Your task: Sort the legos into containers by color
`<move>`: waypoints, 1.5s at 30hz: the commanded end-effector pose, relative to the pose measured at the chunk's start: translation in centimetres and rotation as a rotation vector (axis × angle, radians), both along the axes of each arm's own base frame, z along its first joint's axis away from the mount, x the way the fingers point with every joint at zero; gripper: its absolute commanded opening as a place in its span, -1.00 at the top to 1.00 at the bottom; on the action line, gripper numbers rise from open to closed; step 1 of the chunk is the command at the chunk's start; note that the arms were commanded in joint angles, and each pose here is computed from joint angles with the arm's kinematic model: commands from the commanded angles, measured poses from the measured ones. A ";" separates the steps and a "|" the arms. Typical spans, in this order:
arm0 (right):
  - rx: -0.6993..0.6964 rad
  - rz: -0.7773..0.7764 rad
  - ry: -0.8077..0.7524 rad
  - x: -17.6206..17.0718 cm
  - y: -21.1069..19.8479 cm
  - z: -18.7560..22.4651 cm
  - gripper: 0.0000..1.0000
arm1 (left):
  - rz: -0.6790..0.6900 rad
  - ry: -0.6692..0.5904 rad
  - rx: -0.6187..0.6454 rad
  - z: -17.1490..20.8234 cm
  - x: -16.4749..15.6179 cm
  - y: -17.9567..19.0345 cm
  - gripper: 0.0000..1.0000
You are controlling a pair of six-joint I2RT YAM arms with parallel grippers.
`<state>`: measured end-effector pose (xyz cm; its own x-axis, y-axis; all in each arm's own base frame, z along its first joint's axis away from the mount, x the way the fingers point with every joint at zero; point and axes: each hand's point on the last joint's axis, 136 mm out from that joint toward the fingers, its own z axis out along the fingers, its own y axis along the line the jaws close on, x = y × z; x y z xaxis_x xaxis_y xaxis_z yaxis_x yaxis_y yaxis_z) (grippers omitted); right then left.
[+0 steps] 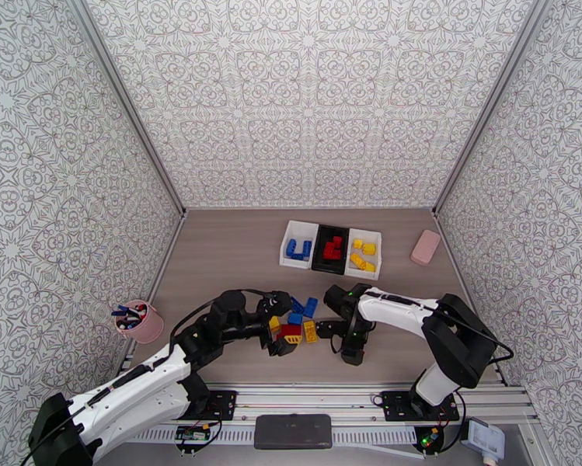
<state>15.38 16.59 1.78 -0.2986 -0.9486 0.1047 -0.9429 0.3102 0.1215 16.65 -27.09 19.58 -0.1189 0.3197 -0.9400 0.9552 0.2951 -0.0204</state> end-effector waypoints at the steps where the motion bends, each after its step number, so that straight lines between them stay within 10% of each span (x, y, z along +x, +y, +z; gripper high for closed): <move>1: 0.004 -0.011 -0.001 -0.1 0.2 -0.6 -0.31 | -0.024 -0.019 -0.005 1.1 0.0 -0.2 -0.99; 16: 0.019 -0.042 -0.044 0.4 0.3 -0.4 0.59 | -0.030 -0.018 -0.005 1.0 -0.2 -0.2 -0.99; 27: 0.268 -0.142 -0.290 4.5 3.4 4.5 0.66 | 0.011 -0.025 -0.020 1.1 0.4 -0.2 -0.99; 45: 0.914 -0.773 -0.832 15.3 5.1 18.8 0.87 | 0.235 -0.113 -0.085 1.9 3.7 0.0 -0.99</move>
<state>27.90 22.43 17.90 -0.4498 -0.3684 -0.8136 -0.6088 0.7930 -0.0225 19.32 -27.30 21.29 -0.0756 0.2587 -0.9630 0.8902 0.4525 0.0517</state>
